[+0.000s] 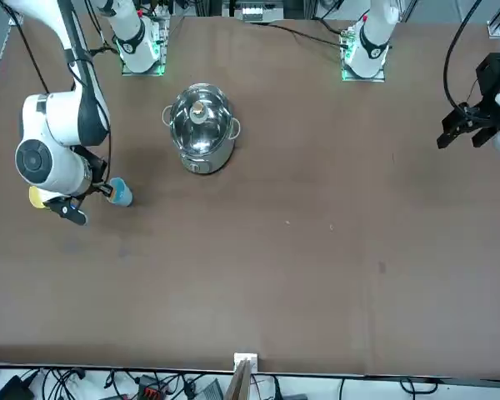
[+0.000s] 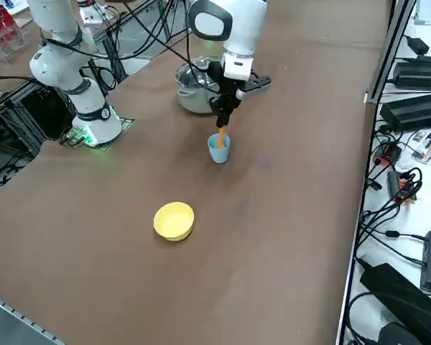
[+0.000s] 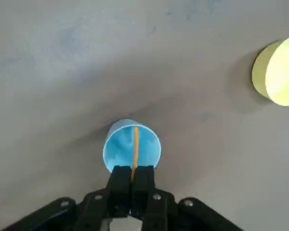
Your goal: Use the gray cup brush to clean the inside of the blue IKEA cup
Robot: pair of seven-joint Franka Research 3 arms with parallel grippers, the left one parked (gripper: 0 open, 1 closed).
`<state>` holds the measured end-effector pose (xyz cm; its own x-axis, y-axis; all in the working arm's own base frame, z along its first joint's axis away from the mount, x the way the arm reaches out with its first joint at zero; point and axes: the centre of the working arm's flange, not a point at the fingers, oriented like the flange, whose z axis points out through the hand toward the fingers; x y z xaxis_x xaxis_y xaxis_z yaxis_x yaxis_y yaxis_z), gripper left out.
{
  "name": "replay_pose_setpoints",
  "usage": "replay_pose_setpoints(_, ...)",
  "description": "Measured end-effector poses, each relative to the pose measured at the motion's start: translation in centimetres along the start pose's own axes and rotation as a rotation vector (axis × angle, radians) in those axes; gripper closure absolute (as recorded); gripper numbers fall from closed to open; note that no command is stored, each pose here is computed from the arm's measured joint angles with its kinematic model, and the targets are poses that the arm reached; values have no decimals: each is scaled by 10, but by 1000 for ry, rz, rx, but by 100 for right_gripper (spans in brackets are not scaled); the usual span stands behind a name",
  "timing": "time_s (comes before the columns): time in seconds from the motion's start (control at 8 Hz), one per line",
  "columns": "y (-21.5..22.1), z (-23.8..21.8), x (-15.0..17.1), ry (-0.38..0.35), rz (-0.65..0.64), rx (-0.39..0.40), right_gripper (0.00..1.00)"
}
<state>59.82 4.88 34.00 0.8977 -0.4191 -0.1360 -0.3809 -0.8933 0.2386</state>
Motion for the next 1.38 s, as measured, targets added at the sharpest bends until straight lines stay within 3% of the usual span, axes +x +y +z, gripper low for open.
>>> replay_pose_setpoints(0.38, -13, -3, -4, 0, -2, 4, 97)
replay_pose_setpoints(0.88, -24, -3, -19, -58, 10, -17, 97)
replay_pose_setpoints(1.38, -11, -3, -16, -92, 30, -44, 97)
